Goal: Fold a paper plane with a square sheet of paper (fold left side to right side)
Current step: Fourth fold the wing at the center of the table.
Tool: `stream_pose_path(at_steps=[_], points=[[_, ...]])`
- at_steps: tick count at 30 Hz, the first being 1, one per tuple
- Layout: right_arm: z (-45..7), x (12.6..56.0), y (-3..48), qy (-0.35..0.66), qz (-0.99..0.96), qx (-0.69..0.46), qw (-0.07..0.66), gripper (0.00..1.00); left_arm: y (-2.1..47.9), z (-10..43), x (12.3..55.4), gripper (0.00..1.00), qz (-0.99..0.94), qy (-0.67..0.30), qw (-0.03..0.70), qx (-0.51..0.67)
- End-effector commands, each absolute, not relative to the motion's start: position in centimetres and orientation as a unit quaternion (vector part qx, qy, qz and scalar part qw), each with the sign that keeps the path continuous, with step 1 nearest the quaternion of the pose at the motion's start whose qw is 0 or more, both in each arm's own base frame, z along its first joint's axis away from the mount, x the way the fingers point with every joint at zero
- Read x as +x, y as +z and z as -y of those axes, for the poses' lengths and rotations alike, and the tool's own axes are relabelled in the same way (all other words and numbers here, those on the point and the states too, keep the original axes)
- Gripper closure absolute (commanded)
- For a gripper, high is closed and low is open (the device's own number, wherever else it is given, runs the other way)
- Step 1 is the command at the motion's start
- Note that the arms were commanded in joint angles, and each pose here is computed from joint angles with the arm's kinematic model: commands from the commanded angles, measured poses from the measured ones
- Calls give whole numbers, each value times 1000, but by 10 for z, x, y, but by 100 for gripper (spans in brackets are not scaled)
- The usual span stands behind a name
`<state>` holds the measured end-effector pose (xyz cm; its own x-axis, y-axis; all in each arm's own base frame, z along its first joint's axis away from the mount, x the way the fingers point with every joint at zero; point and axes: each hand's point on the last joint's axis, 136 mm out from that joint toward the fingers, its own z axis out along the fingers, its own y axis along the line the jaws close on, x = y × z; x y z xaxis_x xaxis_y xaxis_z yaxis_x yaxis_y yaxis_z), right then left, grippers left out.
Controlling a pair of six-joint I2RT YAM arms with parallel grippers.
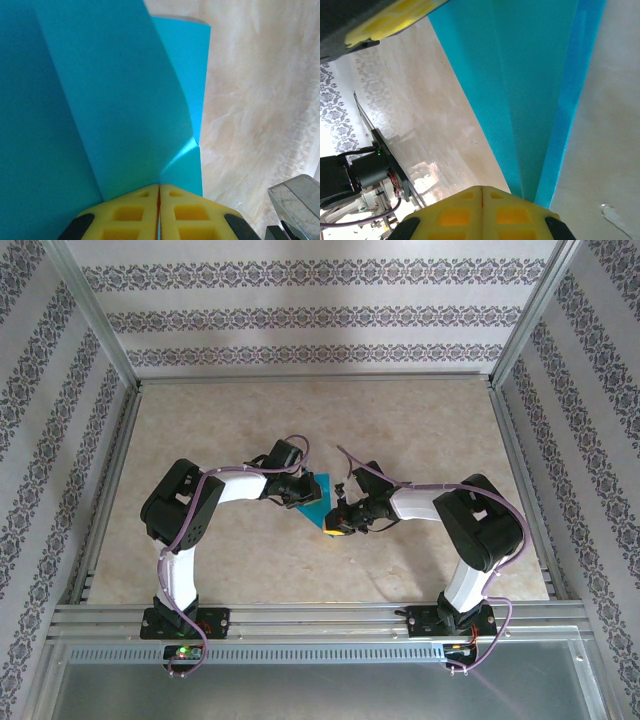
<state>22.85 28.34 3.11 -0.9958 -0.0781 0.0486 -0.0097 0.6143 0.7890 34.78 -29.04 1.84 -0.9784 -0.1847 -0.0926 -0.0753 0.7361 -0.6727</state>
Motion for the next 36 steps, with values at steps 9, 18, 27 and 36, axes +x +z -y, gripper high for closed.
stream_pose_path(at_steps=[9, 18, 27, 36], points=[[-283, 220, 17, -433, 900, 29, 51, 100, -19, 272, 331, 90, -950, -297, 38, -84], [-283, 222, 15, -431, 900, 27, 50, 100, -20, 272, 331, 90, -950, -298, 38, -84], [-283, 220, 12, -429, 901, 25, 53, 100, -19, 272, 332, 90, -950, -299, 38, -84], [-280, 219, 8, -424, 904, 23, 53, 100, -20, 271, 331, 91, -951, -295, 38, -85]])
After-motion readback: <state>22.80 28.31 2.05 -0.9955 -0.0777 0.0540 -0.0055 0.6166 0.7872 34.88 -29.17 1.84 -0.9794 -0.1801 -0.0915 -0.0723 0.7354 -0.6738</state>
